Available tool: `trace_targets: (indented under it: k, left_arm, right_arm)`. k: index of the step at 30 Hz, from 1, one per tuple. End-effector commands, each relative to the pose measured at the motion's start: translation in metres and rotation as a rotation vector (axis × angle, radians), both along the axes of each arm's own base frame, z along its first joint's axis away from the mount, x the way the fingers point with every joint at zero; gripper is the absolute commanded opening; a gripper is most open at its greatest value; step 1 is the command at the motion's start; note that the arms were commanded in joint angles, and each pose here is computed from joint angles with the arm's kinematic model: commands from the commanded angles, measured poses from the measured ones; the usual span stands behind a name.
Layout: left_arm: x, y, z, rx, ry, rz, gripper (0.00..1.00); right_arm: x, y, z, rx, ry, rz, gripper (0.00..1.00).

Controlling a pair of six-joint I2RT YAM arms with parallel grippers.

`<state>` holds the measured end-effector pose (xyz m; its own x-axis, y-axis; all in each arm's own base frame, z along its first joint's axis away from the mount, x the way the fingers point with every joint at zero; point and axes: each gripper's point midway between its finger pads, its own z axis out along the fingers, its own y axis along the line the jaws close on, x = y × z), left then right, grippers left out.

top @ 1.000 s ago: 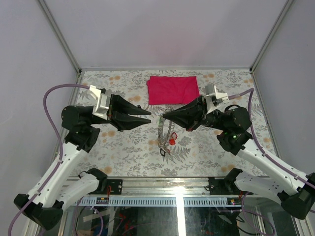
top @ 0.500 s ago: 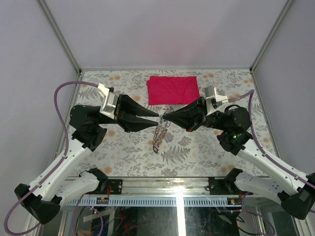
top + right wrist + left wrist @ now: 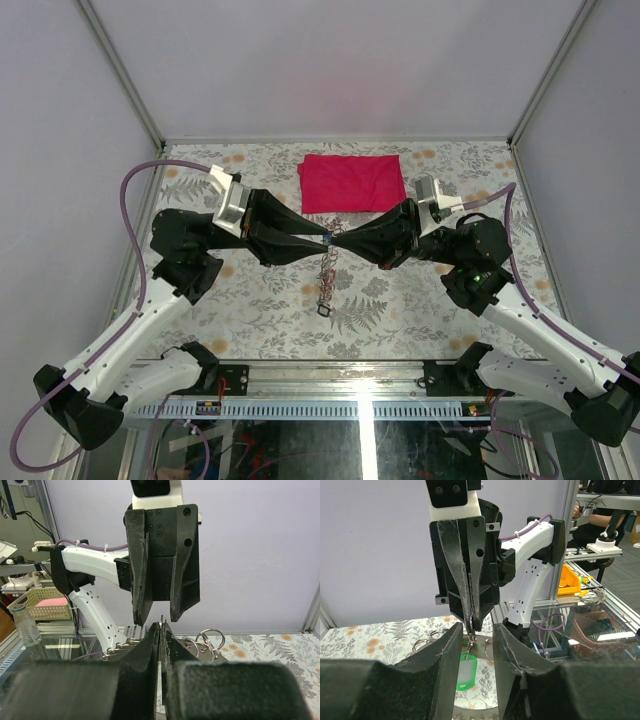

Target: Put the keys on the keyring

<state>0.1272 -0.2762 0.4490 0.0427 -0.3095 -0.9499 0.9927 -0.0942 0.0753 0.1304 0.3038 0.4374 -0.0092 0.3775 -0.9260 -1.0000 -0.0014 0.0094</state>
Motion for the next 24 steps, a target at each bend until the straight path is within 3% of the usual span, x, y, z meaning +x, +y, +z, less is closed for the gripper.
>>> trace_targets:
  k: [1, 24]
  left_arm:
    - [-0.003, -0.002, 0.001, -0.009, -0.042, -0.013, 0.31]
    - [0.002, -0.009, -0.01, 0.022, -0.027, -0.02, 0.19]
  right_arm:
    - [-0.021, -0.02, 0.052, 0.129, -0.147, 0.0, 0.0]
    - [-0.024, -0.022, 0.056, 0.141, -0.155, 0.004, 0.0]
